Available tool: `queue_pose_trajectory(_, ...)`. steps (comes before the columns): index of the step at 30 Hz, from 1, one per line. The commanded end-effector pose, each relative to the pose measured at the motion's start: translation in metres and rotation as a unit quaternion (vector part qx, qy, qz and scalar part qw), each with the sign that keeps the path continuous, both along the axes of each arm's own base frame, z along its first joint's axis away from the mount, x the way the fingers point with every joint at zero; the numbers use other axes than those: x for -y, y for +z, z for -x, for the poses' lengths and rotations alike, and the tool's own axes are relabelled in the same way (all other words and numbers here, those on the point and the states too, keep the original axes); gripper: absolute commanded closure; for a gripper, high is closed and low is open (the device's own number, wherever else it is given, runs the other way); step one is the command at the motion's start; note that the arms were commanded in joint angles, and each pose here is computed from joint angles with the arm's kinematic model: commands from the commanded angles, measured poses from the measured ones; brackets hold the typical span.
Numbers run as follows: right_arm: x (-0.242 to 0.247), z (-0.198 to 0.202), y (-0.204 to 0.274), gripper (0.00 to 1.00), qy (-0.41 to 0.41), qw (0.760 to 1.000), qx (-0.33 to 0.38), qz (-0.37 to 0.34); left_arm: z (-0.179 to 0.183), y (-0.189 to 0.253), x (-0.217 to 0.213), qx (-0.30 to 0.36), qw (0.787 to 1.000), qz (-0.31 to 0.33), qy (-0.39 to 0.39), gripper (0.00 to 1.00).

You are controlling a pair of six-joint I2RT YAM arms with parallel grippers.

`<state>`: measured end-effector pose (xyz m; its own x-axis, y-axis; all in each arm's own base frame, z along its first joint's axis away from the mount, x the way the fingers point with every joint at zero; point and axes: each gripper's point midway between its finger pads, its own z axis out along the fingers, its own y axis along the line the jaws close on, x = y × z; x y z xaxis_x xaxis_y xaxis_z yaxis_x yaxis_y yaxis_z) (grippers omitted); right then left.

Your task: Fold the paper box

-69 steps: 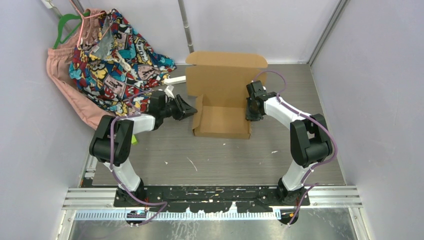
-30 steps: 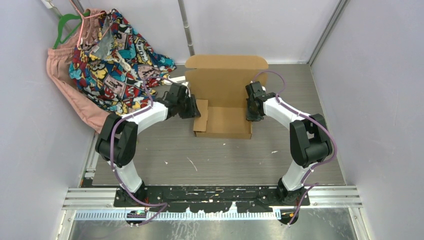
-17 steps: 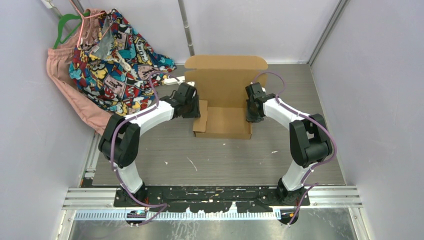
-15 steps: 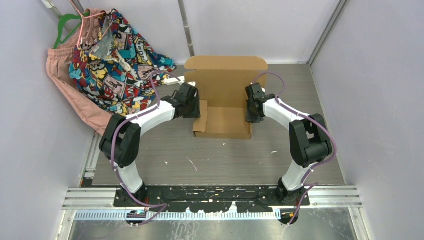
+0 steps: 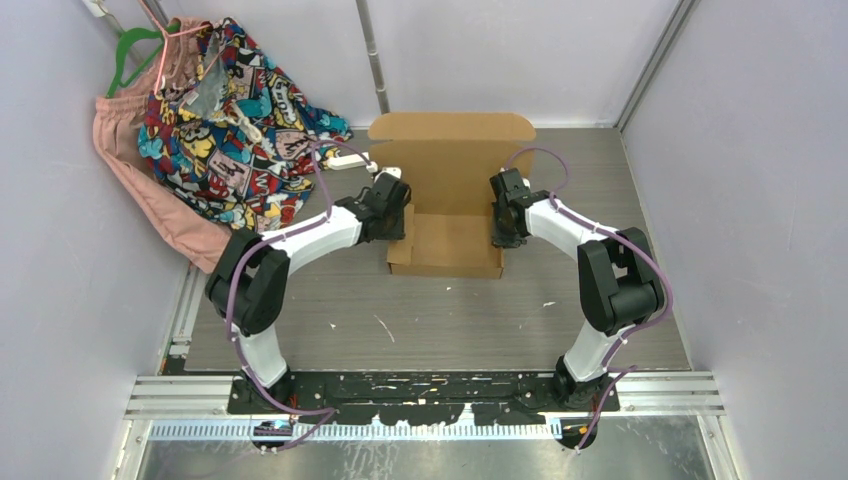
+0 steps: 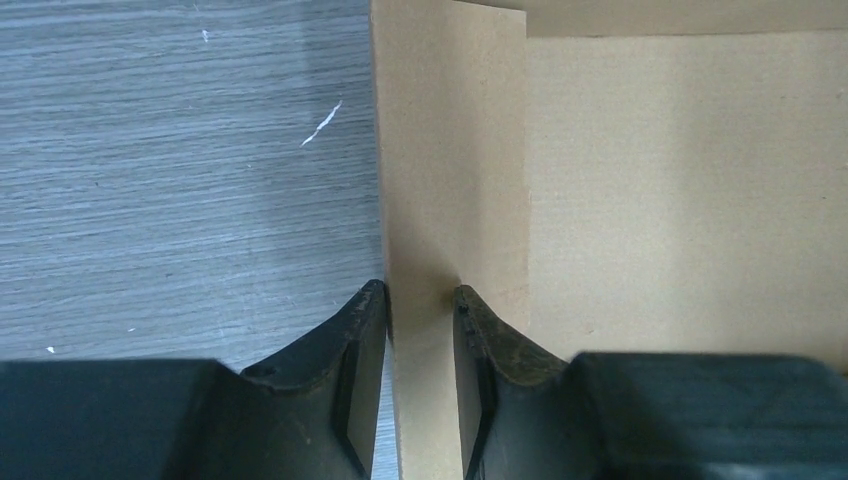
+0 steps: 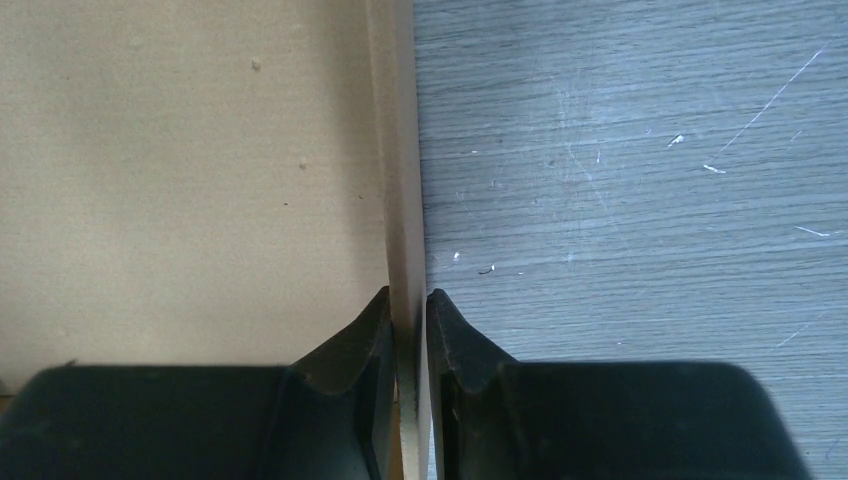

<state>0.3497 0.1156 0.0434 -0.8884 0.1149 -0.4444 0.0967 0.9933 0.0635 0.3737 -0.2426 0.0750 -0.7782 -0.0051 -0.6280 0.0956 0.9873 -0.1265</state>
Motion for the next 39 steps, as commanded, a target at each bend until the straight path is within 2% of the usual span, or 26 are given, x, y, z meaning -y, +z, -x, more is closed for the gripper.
queue_pose_trajectory(1,-0.003,-0.006,0.003,0.78,-0.001,1.000,0.015,-0.004,0.005,-0.017,-0.017,-0.008,0.997,-0.076,0.009,0.70)
queue_pose_trajectory(3,-0.003,-0.006,0.003,0.78,-0.001,1.000,0.017,-0.004,0.006,-0.020,-0.016,-0.006,0.996,-0.091,0.008,0.69)
queue_pose_trajectory(5,-0.002,-0.005,0.003,0.78,-0.002,1.000,0.016,-0.003,0.007,-0.024,-0.016,-0.008,0.995,-0.104,0.007,0.75)
queue_pose_trajectory(15,-0.001,-0.003,0.002,0.78,-0.001,1.000,0.017,-0.001,0.005,-0.026,-0.019,0.000,0.992,-0.129,0.015,0.88)
queue_pose_trajectory(23,0.000,-0.002,0.003,0.78,-0.001,1.000,0.017,-0.001,0.002,-0.024,-0.021,0.007,0.989,-0.148,0.014,0.89)
queue_pose_trajectory(33,0.005,0.008,-0.006,0.80,-0.005,1.000,0.011,0.017,0.000,-0.027,-0.028,0.013,0.984,-0.176,0.018,0.99)
queue_pose_trajectory(39,0.008,0.010,-0.009,0.80,-0.005,1.000,0.008,0.023,-0.003,-0.027,-0.030,0.016,0.982,-0.186,0.022,1.00)
